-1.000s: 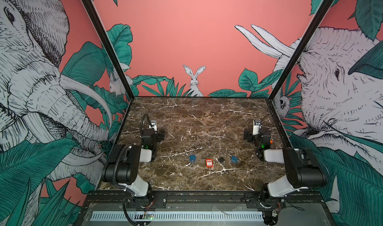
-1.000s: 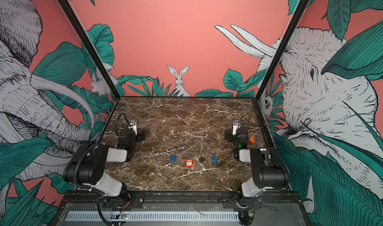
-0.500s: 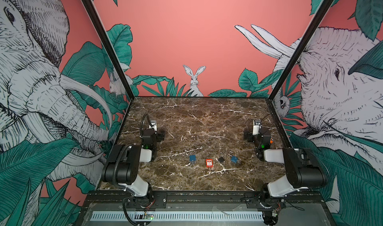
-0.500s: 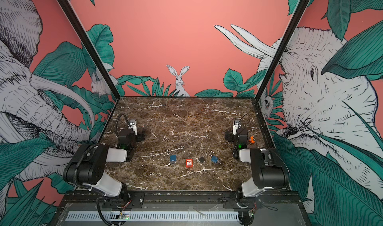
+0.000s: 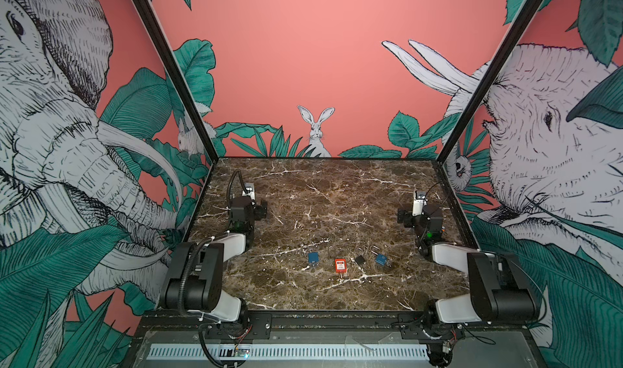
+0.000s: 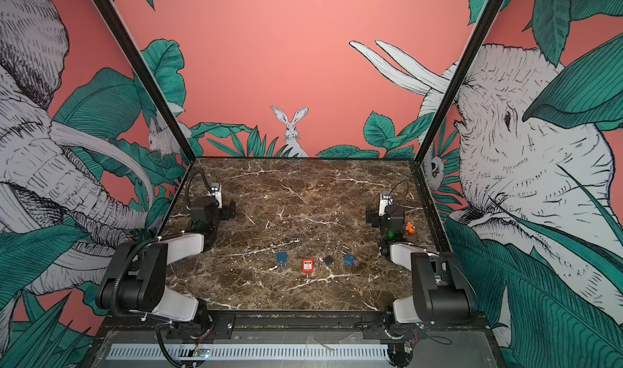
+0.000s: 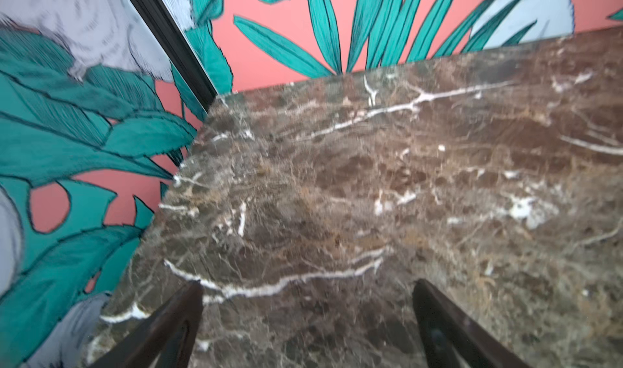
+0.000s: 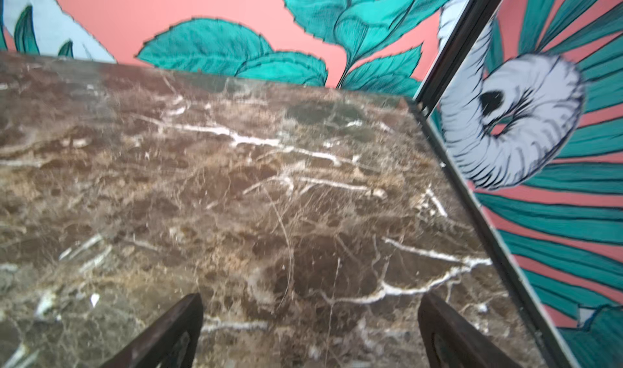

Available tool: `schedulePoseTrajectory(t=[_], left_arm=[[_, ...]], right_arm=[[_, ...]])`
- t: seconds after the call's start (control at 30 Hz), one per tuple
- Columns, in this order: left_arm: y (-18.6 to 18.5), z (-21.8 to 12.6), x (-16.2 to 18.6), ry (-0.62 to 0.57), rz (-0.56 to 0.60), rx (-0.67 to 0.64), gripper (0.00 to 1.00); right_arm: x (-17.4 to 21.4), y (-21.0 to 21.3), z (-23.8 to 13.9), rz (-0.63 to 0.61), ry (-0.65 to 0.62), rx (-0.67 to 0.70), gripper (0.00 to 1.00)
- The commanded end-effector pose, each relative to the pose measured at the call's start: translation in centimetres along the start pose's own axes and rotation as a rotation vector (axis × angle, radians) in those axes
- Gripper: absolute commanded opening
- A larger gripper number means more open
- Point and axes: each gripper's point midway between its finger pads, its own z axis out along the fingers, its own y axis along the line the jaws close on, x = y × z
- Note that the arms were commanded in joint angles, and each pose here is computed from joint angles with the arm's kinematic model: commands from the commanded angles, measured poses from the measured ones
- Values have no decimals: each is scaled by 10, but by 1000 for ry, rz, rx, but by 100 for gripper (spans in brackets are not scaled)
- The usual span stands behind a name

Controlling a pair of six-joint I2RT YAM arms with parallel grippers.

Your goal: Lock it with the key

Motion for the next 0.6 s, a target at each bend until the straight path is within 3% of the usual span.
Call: schedulePoseTrajectory(t=[0.0, 0.07, 0.2, 0.3, 0.43, 0.57], left_arm=[[-9, -16, -3, 21, 52, 13, 98], [-8, -23, -22, 33, 1, 1, 98], [-8, -41, -36, 196, -175, -2, 98], [-36, -65, -40, 274, -169, 106, 98], [-79, -111, -50, 237, -19, 194, 98], [-128, -137, -40, 304, -119, 435, 98]], right_arm=[[-21, -14, -10, 36, 53, 124, 98], [-36, -17, -19, 153, 135, 133, 98], [-49, 10, -46, 225, 227, 30, 98], [-38, 37, -76, 198, 363, -60, 98], [-14, 60, -121, 87, 522, -93, 94], [18, 83, -153, -10, 638, -164, 80]])
